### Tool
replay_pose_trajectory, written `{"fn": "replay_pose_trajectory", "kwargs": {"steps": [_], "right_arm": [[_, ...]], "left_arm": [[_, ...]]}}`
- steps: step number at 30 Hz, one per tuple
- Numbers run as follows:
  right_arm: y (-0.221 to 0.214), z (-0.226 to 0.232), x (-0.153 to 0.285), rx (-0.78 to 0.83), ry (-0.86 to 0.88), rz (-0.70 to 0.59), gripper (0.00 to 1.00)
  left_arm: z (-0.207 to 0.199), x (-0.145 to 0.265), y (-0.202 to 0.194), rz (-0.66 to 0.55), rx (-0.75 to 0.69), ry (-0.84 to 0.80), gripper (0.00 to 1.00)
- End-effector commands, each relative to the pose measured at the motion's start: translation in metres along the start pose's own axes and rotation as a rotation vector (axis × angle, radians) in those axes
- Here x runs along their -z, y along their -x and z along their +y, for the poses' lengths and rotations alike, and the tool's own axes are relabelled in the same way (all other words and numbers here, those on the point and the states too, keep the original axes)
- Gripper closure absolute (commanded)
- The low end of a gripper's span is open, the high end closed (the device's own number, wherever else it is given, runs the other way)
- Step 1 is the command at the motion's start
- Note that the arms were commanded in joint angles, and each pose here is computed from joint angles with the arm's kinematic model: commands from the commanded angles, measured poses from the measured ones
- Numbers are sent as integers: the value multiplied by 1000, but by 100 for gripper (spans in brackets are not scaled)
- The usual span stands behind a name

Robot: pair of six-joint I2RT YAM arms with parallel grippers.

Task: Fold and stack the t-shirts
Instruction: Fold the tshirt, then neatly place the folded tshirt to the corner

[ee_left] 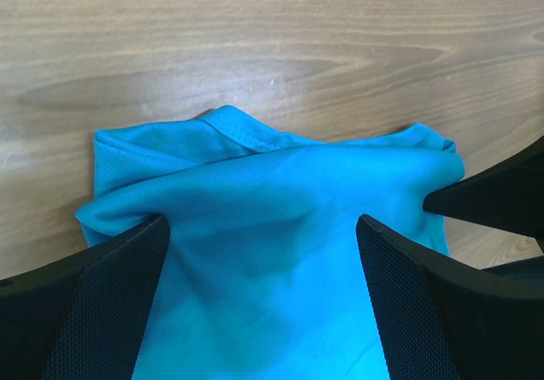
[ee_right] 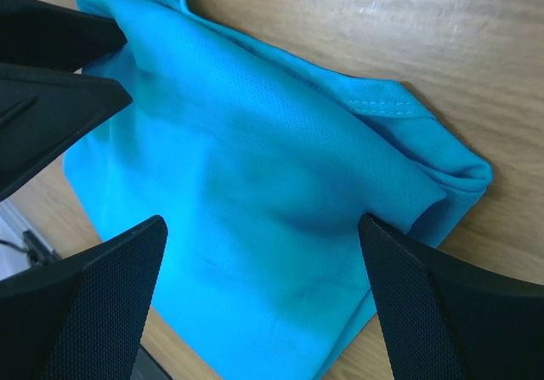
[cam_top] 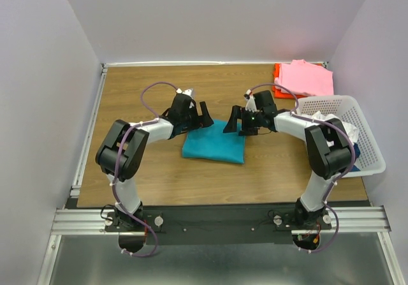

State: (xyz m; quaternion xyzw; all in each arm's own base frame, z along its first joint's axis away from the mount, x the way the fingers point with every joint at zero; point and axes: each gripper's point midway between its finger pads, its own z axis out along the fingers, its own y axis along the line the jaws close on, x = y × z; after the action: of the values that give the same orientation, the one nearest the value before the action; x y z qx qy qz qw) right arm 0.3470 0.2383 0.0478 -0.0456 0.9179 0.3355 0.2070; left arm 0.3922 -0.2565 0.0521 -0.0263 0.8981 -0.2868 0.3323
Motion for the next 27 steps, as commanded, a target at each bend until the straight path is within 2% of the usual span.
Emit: {"fn": "replay_pose_trajectory", "kwargs": {"steps": [1,4,9,12,15,16,19,21,22,23,27], "right_arm": [[-1,-23,-12,9,-97,-1,0],[-2,-32,-14,11,-133,-1,0],[24,-26,5,74,-193,-50,0],[42,-8,28,125,-190,-118,0],[57,22,76,186,-190,-253,0],[53,25,82,197,-199,-269,0],[34,23,93,181,-244,-293,0],[20,17,99,136,-268,-305,0],[16,14,100,119,-277,-310,0],[14,14,103,108,-289,-327,0],[0,3,96,44,-337,-329,0]], "left_arm": [[17,-9,-17,60,2,13,2],[28,-8,-28,84,26,34,2],[13,15,-5,15,19,6,2],[-12,46,28,-96,-5,-36,2],[-39,99,65,-247,-30,-75,2],[-33,97,61,-240,-25,-54,2],[-44,157,80,-398,-19,-76,2],[-25,174,75,-449,25,3,2],[-26,195,82,-507,44,1,2],[-12,202,78,-526,82,67,2],[17,233,59,-591,162,146,2]]}}
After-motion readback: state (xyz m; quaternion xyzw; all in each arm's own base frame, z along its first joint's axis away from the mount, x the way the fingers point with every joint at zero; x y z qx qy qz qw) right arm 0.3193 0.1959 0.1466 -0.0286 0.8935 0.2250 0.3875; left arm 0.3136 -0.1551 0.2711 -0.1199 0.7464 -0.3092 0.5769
